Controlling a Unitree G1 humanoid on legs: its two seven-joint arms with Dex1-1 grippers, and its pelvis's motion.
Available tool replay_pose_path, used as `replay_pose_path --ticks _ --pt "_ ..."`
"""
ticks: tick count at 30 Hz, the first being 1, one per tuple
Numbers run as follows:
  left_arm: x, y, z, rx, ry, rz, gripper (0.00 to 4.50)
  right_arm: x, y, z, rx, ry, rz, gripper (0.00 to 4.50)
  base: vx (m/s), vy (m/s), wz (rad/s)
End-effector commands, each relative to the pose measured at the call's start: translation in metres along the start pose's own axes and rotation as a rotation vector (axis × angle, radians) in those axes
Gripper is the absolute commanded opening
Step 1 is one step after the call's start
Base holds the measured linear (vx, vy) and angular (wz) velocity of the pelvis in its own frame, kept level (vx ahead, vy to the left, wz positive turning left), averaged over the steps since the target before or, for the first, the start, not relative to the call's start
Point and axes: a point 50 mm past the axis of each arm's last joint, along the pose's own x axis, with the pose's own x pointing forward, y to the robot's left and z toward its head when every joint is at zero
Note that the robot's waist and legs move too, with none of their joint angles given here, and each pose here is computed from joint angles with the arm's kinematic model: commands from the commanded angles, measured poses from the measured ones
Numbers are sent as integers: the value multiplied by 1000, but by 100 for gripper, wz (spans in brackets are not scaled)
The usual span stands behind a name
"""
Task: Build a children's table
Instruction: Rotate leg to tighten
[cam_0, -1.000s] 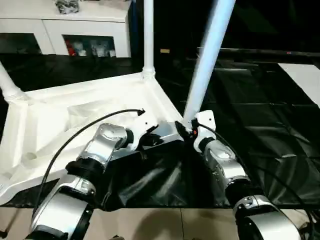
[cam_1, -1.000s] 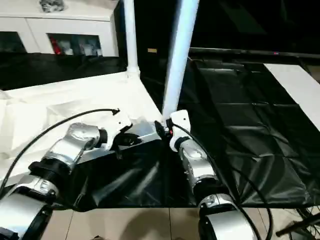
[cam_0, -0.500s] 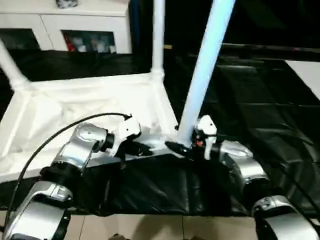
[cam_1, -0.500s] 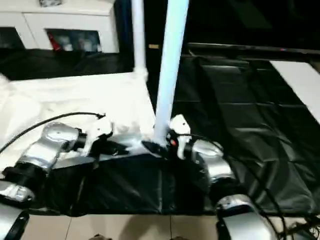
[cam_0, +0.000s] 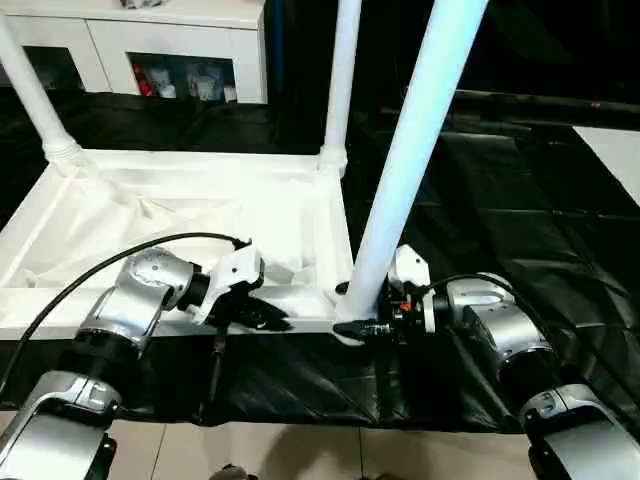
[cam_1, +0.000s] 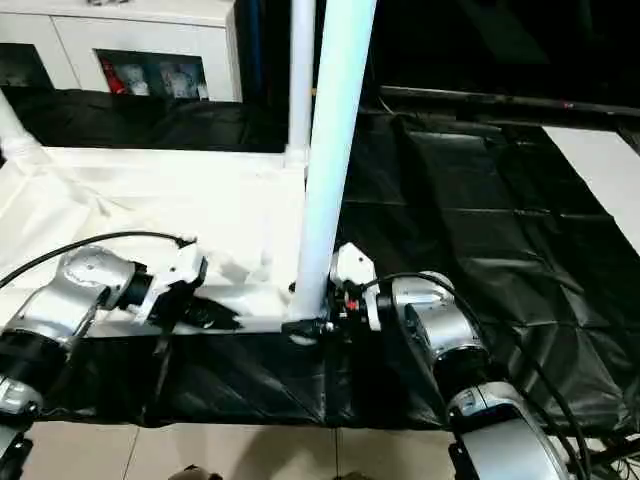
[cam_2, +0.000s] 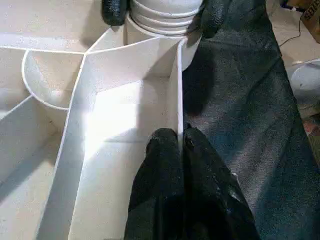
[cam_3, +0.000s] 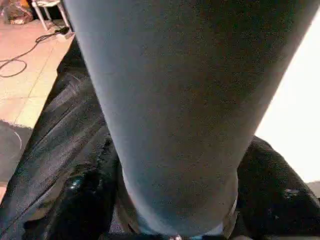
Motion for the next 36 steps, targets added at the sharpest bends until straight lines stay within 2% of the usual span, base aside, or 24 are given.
replay_pose_path --ticks 1,11,12,15,19,20,21,23,25,26,27,29,31,34,36 --pt "6 -8 -1 -13 -39 -76 0 -1 0 4 -26 30 38 291 0 0 0" --pt "10 -5 -4 -32 -30 -21 0 6 6 -3 12 12 14 272 0 0 0" --pt "16 3 -3 -44 -15 81 0 14 6 -7 51 -15 -80 272 0 0 0" --pt "29 14 5 -81 -39 219 0 29 2 -11 79 -43 -286 272 0 0 0" --pt "50 19 18 -106 -70 292 0 49 -4 -10 164 -94 -501 270 -25 2 -1" --pt "62 19 24 -108 -80 311 0 59 -8 -9 214 -107 -608 270 0 0 0" --pt "62 19 24 -108 -80 311 0 59 -8 -9 214 -107 -608 270 0 0 0" --pt "74 19 31 -112 -97 330 0 70 -10 -4 244 -130 -681 270 0 0 0" --pt "85 17 38 -110 -116 331 0 83 -8 9 214 -170 -696 270 0 0 0" --pt "85 17 38 -110 -116 331 0 83 -8 9 214 -170 -696 270 0 0 0" --pt "86 16 38 -104 -118 312 0 83 -8 12 199 -191 -678 305 0 0 0" --pt "85 16 39 -99 -116 313 0 83 -8 14 196 -201 -671 339 0 0 0" --pt "77 15 35 -76 -104 284 0 73 -9 14 194 -224 -623 342 0 0 0" --pt "66 13 31 -39 -100 240 0 56 -11 9 151 -192 -552 383 0 0 0" --pt "59 10 28 -11 -95 204 0 44 -14 6 130 -160 -510 387 0 0 0"
